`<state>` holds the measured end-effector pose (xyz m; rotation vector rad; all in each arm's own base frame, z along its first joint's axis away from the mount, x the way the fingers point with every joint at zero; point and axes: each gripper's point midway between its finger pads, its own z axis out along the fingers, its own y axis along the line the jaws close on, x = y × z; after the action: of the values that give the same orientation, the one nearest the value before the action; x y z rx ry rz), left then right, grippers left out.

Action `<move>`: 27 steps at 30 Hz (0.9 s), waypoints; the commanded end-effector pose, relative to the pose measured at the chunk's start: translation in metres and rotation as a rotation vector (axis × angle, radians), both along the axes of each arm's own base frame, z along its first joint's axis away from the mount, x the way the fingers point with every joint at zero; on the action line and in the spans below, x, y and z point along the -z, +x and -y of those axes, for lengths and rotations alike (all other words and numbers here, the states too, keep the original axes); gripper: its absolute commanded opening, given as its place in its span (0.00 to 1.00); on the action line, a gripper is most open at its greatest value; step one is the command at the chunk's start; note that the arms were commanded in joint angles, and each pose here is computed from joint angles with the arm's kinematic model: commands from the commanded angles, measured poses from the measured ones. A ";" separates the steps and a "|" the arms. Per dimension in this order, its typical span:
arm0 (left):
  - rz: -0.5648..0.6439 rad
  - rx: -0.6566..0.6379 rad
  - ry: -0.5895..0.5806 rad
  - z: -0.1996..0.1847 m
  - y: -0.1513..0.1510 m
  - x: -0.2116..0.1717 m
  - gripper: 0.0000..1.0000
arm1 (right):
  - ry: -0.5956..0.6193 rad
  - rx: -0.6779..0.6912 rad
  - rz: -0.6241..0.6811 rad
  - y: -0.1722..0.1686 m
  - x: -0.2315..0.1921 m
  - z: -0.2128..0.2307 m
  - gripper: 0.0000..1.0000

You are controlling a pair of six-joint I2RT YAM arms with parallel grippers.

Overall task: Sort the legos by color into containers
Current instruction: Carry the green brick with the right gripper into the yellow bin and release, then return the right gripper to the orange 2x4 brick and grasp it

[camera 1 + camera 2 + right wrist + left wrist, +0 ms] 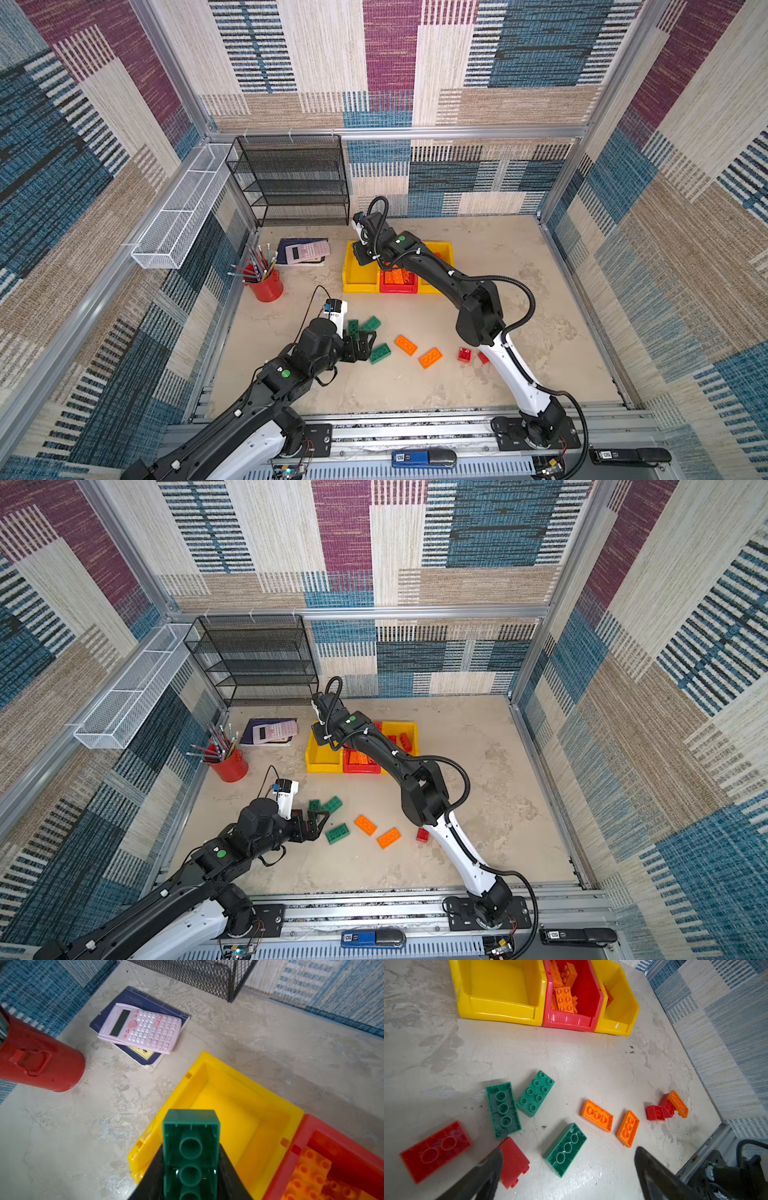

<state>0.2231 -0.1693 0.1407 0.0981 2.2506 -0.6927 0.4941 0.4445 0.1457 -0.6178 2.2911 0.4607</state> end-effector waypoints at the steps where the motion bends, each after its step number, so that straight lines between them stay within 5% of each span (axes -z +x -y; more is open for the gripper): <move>1: 0.021 0.039 -0.036 0.007 0.000 -0.008 0.99 | -0.030 -0.025 -0.038 -0.006 0.014 0.002 0.31; 3: 0.019 0.038 -0.040 0.007 0.000 -0.009 0.99 | -0.031 -0.020 -0.030 -0.005 0.014 0.004 0.45; 5: 0.022 0.039 -0.041 0.006 0.000 -0.010 0.99 | -0.027 -0.028 -0.016 -0.006 0.007 0.005 0.76; 8: 0.025 0.034 -0.036 0.004 -0.001 -0.009 0.99 | -0.002 -0.029 0.041 -0.007 -0.026 0.009 0.87; 17: 0.020 0.077 -0.081 0.009 -0.013 -0.018 0.99 | -0.013 -0.018 0.079 -0.052 -0.070 0.058 0.84; 27: -0.033 0.093 -0.136 0.004 -0.040 0.007 0.99 | -0.015 -0.054 -0.113 -0.165 0.004 0.120 0.74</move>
<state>0.1880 -0.1719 0.1371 0.1390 2.2229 -0.8664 0.3400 0.3228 0.1428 -0.7059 2.4109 0.4518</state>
